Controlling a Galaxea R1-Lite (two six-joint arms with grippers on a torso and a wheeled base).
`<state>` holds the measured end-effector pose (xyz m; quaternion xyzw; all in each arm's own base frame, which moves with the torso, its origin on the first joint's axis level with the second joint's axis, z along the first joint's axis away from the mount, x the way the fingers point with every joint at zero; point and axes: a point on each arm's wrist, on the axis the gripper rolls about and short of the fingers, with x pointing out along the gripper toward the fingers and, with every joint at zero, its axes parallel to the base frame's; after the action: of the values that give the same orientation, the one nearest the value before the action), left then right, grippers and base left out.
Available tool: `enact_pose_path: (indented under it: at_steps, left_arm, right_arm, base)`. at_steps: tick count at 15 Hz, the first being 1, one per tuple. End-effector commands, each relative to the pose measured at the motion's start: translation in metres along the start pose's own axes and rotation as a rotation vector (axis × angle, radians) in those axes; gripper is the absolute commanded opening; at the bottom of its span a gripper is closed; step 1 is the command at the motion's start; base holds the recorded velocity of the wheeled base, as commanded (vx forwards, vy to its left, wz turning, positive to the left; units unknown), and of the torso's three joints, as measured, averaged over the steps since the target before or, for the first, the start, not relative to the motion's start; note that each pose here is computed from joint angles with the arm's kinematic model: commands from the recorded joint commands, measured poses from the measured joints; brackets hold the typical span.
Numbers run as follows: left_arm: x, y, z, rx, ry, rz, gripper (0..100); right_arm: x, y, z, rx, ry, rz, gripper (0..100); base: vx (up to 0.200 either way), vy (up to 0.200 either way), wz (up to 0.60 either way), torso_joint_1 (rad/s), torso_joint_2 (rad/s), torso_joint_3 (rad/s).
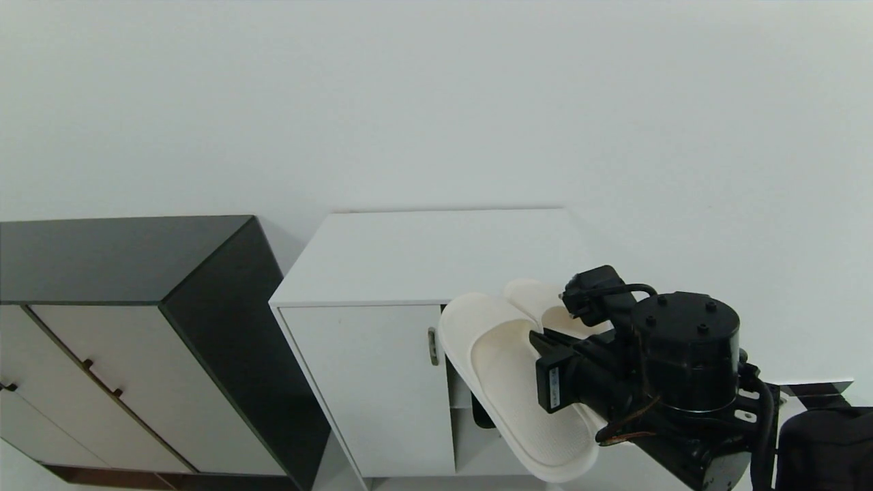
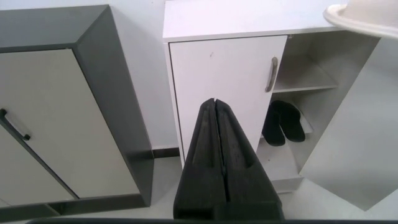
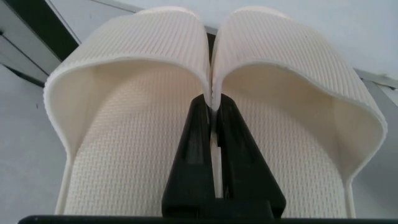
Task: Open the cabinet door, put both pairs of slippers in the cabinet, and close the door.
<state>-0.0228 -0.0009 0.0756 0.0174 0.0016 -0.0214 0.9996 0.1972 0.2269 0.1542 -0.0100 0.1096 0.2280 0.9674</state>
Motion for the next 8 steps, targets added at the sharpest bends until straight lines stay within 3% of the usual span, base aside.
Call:
enact_pose_path:
  at_steps: [1,8]
  left_arm:
    - [0.0,0.0,-0.0001,0.0,0.001,0.0,0]
    - [0.0001,0.0,-0.0001,0.0,0.002,0.0,0]
  right_arm:
    - [-0.0006,-0.0003,-0.0044,-0.02,0.009,0.001,0]
    - [-0.0063,0.0008,-0.0106,-0.029,0.007,0.013,0]
  base:
    - [0.0,0.0,0.0,-0.105,0.25,0.129]
    - [0.0,0.0,0.0,-0.174,0.4,0.217]
